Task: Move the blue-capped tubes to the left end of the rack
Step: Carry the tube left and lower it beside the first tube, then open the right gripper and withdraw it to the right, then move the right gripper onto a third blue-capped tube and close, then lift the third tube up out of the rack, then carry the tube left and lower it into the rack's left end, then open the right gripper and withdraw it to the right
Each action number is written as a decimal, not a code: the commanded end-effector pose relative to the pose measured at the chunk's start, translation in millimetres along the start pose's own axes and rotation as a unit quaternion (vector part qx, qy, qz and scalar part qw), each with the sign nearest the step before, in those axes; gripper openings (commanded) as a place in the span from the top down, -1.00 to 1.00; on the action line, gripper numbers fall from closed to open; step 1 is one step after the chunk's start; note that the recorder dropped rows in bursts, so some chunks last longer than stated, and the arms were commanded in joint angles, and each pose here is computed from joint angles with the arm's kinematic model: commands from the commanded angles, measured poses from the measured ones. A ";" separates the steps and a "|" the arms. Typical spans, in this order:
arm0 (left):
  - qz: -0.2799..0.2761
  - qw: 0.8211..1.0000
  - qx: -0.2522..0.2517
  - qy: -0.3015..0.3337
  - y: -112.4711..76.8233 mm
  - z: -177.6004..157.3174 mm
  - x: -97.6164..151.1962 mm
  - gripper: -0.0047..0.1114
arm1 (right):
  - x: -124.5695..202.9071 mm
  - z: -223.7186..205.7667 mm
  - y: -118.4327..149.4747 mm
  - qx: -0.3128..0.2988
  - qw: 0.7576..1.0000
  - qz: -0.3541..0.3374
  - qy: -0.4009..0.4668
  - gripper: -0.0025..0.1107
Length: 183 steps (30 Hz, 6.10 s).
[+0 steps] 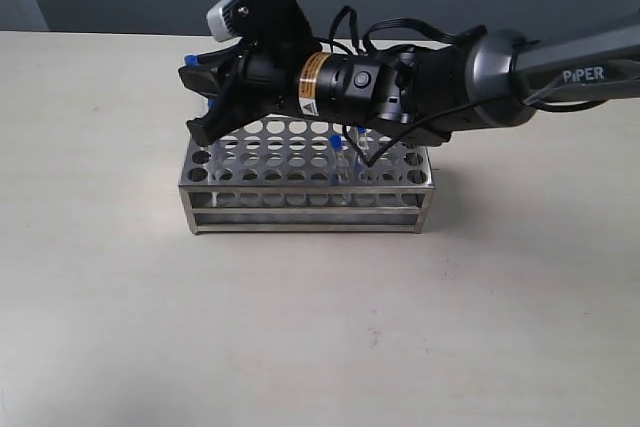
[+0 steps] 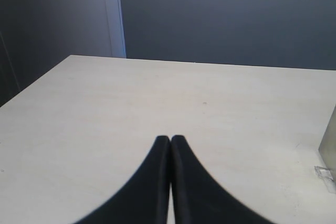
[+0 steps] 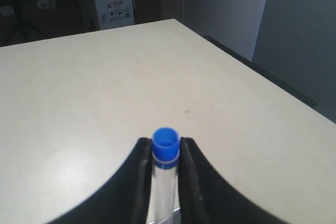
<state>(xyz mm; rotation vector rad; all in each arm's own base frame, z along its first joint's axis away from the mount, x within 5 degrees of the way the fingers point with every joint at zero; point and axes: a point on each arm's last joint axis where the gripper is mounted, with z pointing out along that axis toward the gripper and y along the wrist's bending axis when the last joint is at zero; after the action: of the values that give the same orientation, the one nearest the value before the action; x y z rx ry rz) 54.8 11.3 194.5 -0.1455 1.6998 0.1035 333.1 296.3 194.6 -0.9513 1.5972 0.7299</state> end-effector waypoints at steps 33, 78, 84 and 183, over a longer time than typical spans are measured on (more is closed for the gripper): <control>-0.003 1.000 0.004 -0.001 -0.5 0.0 0.7 0.91 | 30.9 13.4 0.3 -0.011 0.999 0.019 0.035 0.30; -0.003 1.000 0.004 -0.001 -0.5 0.0 0.7 0.91 | 73.9 -144.3 -41.1 0.149 0.986 0.053 -0.046 0.29; -0.003 1.000 0.004 -0.001 -0.5 0.0 0.7 0.91 | 81.5 -134.5 -49.5 0.154 0.986 0.057 -0.019 0.11; -0.002 1.000 0.004 -0.001 -0.5 0.0 0.7 0.91 | -20.9 -30.4 -14.3 0.043 0.994 -0.073 0.074 0.19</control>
<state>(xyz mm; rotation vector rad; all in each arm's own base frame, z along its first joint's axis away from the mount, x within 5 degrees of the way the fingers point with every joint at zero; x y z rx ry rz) 54.8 11.3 194.5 -0.1455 1.6998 0.1035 335.7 287.6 195.1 -1.0589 1.6623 0.6183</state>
